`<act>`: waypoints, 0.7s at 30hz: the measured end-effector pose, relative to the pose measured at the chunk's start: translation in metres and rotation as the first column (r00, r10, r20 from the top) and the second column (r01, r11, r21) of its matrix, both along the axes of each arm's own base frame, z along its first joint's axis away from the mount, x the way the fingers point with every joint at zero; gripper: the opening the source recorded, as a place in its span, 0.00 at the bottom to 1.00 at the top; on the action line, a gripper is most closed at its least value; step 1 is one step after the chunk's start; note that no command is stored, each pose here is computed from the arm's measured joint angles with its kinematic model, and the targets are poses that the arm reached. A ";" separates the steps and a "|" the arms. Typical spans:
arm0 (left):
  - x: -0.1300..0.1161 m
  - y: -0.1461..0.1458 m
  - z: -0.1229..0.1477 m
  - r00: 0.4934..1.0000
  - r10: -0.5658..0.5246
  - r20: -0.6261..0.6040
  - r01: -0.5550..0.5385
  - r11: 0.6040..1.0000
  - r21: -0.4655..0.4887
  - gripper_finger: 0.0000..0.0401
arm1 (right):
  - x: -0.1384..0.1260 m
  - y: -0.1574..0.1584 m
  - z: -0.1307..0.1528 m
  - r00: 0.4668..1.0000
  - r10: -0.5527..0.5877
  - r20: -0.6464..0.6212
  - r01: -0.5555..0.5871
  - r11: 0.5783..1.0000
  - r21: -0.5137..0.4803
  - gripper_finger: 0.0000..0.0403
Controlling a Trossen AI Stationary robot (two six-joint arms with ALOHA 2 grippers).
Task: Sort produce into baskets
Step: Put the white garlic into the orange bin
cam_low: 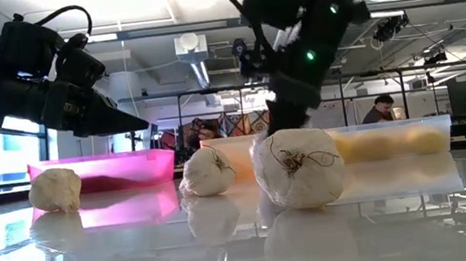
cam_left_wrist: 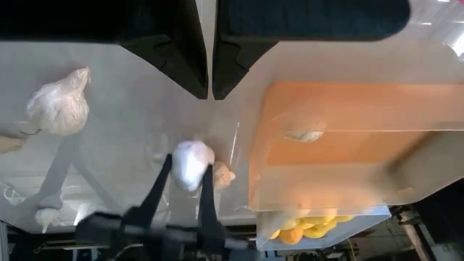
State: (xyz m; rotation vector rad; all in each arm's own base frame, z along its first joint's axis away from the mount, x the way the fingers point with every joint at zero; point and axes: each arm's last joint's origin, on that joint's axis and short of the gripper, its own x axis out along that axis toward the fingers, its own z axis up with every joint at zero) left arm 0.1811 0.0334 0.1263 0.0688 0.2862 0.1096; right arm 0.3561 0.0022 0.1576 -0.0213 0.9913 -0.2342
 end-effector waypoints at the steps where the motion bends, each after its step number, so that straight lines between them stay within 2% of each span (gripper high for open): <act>1: 0.000 0.000 0.000 1.000 0.000 0.000 0.000 1.000 0.000 0.02 | 0.003 0.000 0.006 1.000 -0.007 0.008 0.007 1.000 0.004 0.43; 4: 0.000 0.000 0.000 1.000 0.000 0.000 0.000 1.000 0.000 0.02 | 0.013 -0.001 0.027 0.999 -0.024 0.021 0.024 1.000 0.005 0.37; 7: 0.000 0.000 0.000 1.000 0.000 0.000 0.000 1.000 0.001 0.02 | 0.021 -0.012 0.052 0.981 -0.186 0.057 0.186 0.982 -0.004 0.36; 9: 0.000 0.000 0.000 1.000 0.000 0.000 0.000 1.000 0.000 0.02 | 0.023 -0.027 0.071 0.934 -0.349 0.079 0.351 0.936 -0.018 0.37; 12: 0.000 0.000 0.000 1.000 0.000 -0.001 0.000 1.000 0.002 0.02 | 0.021 -0.051 0.088 0.828 -0.545 0.129 0.552 0.833 -0.023 0.39; 16: 0.000 0.001 0.000 1.000 0.001 -0.002 -0.001 1.000 0.011 0.02 | 0.013 -0.073 0.080 0.740 -0.661 0.124 0.664 0.747 0.016 0.38; 21: 0.000 0.001 0.000 1.000 -0.003 -0.006 0.004 1.000 0.027 0.02 | 0.005 -0.083 0.058 0.645 -0.749 0.152 0.756 0.654 0.020 0.38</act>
